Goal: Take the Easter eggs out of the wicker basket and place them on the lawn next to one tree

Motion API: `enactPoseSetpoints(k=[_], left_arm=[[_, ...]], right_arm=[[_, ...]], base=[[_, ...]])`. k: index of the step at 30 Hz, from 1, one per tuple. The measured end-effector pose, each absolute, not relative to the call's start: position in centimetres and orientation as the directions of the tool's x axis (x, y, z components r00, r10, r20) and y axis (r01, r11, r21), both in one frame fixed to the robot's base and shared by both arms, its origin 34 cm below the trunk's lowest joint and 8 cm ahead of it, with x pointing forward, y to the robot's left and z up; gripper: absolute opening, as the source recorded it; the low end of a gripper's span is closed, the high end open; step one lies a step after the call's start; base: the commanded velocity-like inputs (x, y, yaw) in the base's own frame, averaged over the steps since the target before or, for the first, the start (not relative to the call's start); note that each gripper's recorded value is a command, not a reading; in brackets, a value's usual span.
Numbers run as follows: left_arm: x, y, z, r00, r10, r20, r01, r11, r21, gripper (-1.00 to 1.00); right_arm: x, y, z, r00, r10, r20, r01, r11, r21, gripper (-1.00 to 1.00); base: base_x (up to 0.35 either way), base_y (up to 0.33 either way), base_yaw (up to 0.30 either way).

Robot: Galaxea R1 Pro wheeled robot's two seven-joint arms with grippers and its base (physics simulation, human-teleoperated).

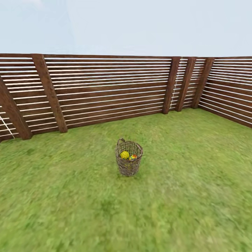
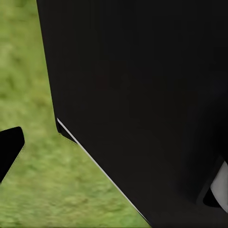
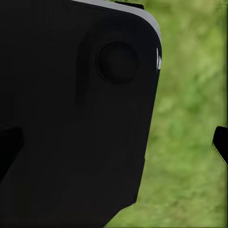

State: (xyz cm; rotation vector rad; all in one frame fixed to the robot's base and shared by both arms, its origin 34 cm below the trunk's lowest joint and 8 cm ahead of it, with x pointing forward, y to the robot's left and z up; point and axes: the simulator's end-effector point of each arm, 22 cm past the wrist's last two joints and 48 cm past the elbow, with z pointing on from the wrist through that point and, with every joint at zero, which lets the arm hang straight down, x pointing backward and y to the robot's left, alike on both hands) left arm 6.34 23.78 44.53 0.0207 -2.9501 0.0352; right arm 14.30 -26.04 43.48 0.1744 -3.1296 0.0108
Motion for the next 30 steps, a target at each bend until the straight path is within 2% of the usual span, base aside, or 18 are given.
enactPoseSetpoints(k=[30], left_arm=[[6.35, 23.68, 44.53, -0.982, -0.012, 0.19, -0.016, 1.0, -0.024, 1.0]], right_arm=[[14.12, -25.97, 43.49, -0.994, -0.113, 0.011, -0.113, 0.994, -0.002, 1.0]], base=[[0.324, 0.0, 0.0]])
